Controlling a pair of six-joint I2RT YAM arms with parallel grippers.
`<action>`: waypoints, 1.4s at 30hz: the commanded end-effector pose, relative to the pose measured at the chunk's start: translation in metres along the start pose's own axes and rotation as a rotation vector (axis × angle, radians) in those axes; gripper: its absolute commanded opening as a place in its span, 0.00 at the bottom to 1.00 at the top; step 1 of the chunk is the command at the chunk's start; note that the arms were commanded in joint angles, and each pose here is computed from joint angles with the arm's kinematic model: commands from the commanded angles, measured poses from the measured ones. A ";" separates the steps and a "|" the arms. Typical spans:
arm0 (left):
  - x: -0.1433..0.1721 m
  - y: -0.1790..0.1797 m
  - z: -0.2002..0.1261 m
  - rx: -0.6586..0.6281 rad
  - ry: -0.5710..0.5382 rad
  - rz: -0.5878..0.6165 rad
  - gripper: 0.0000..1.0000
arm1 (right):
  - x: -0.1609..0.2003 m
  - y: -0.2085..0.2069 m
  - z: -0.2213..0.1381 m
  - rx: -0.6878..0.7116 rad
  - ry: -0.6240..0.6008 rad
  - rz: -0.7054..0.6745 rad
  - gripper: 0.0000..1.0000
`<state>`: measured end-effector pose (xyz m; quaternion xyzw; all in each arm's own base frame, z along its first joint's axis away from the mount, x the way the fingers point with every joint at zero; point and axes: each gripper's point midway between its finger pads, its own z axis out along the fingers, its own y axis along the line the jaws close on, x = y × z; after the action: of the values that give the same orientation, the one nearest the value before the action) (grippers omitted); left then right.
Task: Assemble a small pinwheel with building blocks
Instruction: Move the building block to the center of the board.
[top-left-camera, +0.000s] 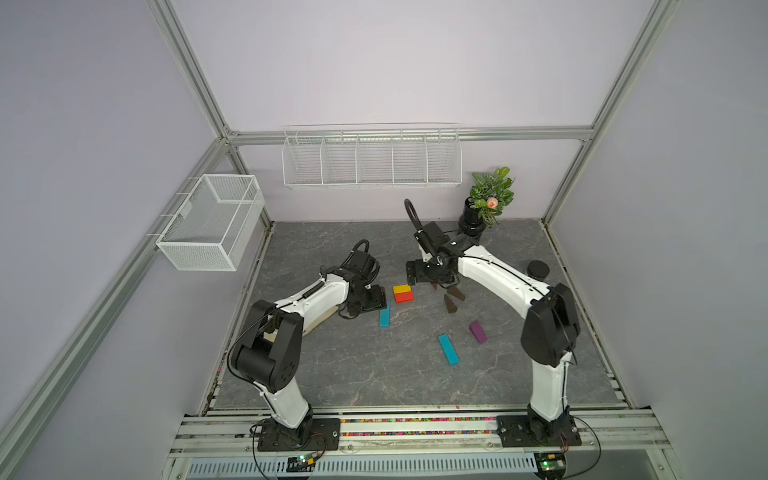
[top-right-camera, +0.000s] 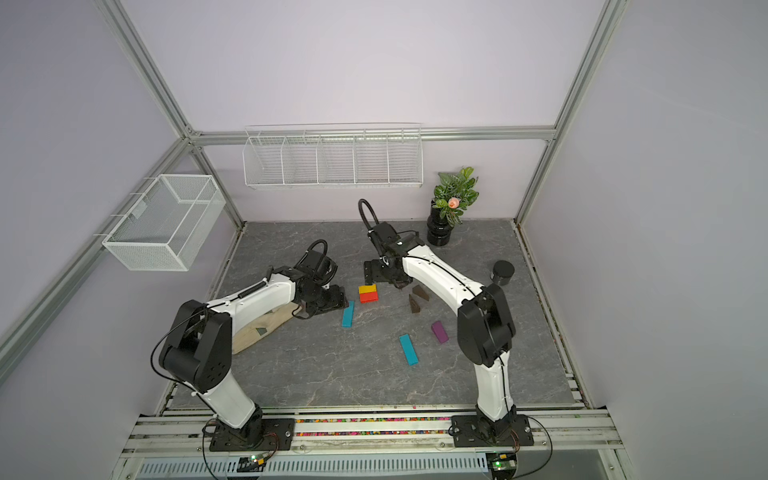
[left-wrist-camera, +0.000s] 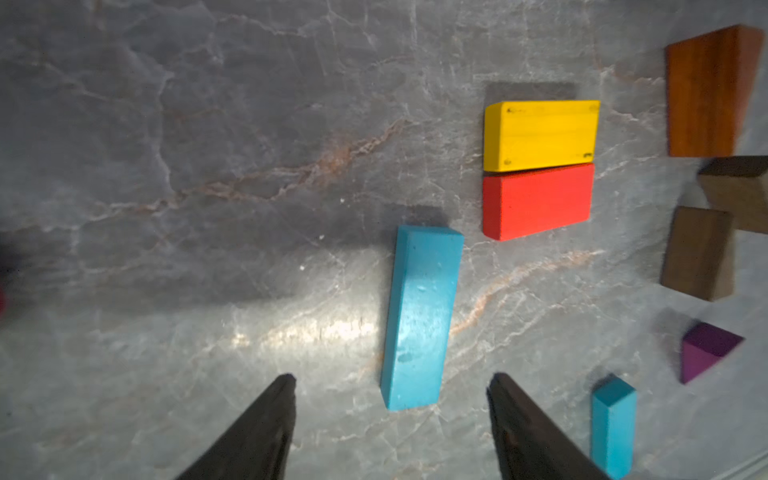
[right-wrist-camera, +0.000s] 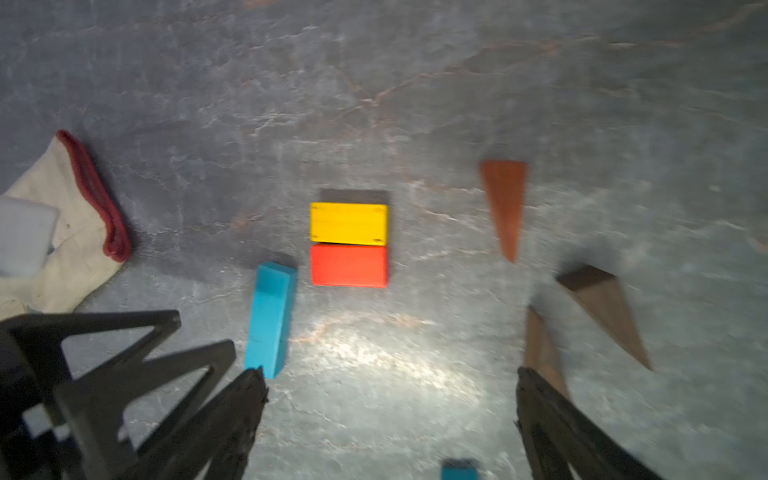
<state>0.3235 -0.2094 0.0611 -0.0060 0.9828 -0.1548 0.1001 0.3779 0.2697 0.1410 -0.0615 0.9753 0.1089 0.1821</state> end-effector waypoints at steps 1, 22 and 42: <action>0.004 0.011 0.014 -0.091 0.051 0.030 0.72 | 0.017 -0.028 0.002 0.004 0.013 0.023 0.96; 0.070 -0.010 0.040 -0.225 0.168 0.147 0.26 | 0.058 -0.090 -0.002 0.030 0.085 -0.033 0.95; 0.082 -0.050 -0.051 -0.114 -0.027 0.184 0.75 | 0.069 -0.084 0.064 0.107 0.231 -0.166 0.77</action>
<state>0.2189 -0.2575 0.0960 0.0928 0.9839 -0.1077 0.1079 0.3513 0.1926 0.0490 -0.1301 0.9864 0.0470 0.0891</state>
